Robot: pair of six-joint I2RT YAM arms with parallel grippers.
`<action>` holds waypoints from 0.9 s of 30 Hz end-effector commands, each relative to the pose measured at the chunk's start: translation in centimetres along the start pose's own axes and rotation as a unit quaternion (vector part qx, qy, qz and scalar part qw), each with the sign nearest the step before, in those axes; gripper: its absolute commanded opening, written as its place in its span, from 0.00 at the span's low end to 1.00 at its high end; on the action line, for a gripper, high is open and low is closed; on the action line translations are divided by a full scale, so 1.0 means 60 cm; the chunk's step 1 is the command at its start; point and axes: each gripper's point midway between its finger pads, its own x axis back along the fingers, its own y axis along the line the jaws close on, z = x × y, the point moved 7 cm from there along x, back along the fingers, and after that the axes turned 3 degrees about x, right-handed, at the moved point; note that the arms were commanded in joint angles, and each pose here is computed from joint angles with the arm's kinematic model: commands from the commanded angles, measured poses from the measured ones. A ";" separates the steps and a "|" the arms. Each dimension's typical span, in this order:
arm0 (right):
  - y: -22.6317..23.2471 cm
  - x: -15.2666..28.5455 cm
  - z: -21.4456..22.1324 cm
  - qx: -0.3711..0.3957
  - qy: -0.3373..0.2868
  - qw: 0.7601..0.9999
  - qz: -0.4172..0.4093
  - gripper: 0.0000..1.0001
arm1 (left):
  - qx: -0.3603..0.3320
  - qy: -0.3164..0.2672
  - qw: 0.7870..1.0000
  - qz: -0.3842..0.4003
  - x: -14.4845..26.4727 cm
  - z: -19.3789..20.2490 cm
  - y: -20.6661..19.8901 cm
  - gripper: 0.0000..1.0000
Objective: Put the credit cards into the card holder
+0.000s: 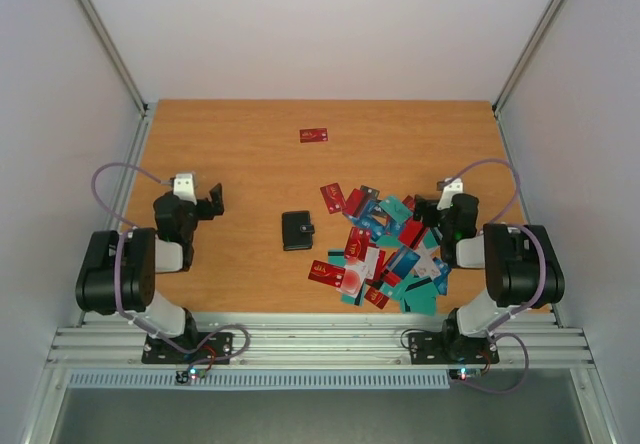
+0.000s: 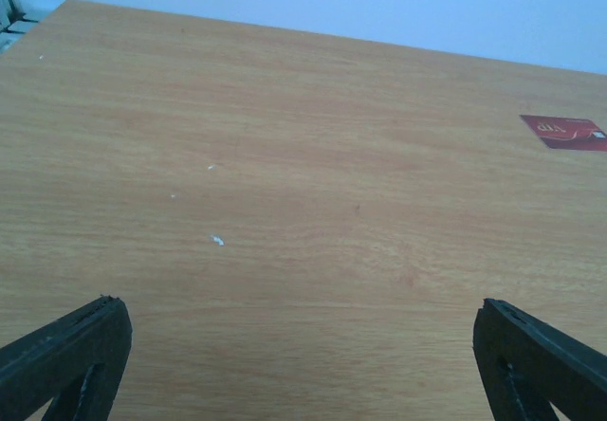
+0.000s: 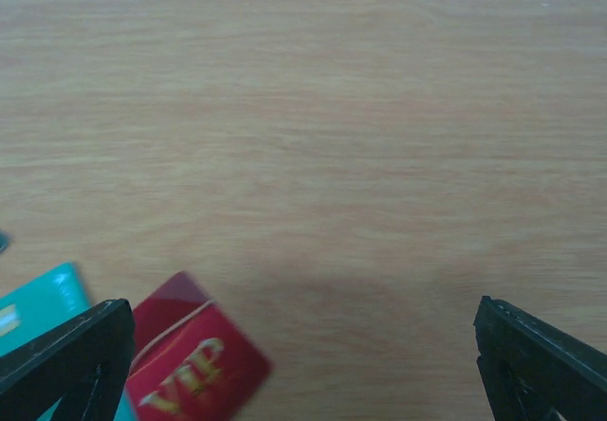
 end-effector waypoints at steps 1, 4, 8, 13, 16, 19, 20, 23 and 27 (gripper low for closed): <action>-0.025 -0.015 -0.058 -0.024 -0.057 0.998 -0.015 0.99 | -0.018 -0.048 0.999 0.000 -0.006 -0.030 -0.003 0.99; -0.025 -0.014 -0.058 -0.022 -0.054 0.998 -0.008 0.98 | -0.021 -0.034 0.999 -0.003 -0.013 -0.029 -0.007 0.99; -0.025 -0.014 -0.059 -0.022 -0.054 0.998 -0.009 0.98 | -0.028 -0.031 0.999 -0.010 -0.017 -0.029 -0.009 0.99; -0.025 -0.015 -0.058 -0.022 -0.052 0.998 -0.009 0.98 | -0.029 -0.031 0.999 -0.010 -0.017 -0.030 -0.010 0.99; -0.025 -0.015 -0.058 -0.022 -0.053 0.998 -0.009 0.99 | -0.030 -0.031 0.999 -0.010 -0.017 -0.030 -0.011 0.99; -0.025 -0.016 -0.059 -0.022 -0.052 0.998 -0.009 0.98 | -0.030 -0.031 0.999 -0.010 -0.017 -0.030 -0.011 0.99; -0.025 -0.017 -0.059 -0.022 -0.052 0.998 -0.009 0.99 | -0.030 -0.031 0.999 -0.010 -0.017 -0.030 -0.011 0.99; -0.024 -0.020 -0.059 -0.021 -0.046 0.999 -0.006 0.98 | -0.030 -0.031 0.999 -0.010 -0.017 -0.030 -0.011 0.99; -0.023 -0.019 -0.059 -0.019 -0.049 0.999 -0.005 0.99 | -0.029 -0.030 0.999 -0.011 -0.017 -0.029 -0.011 0.99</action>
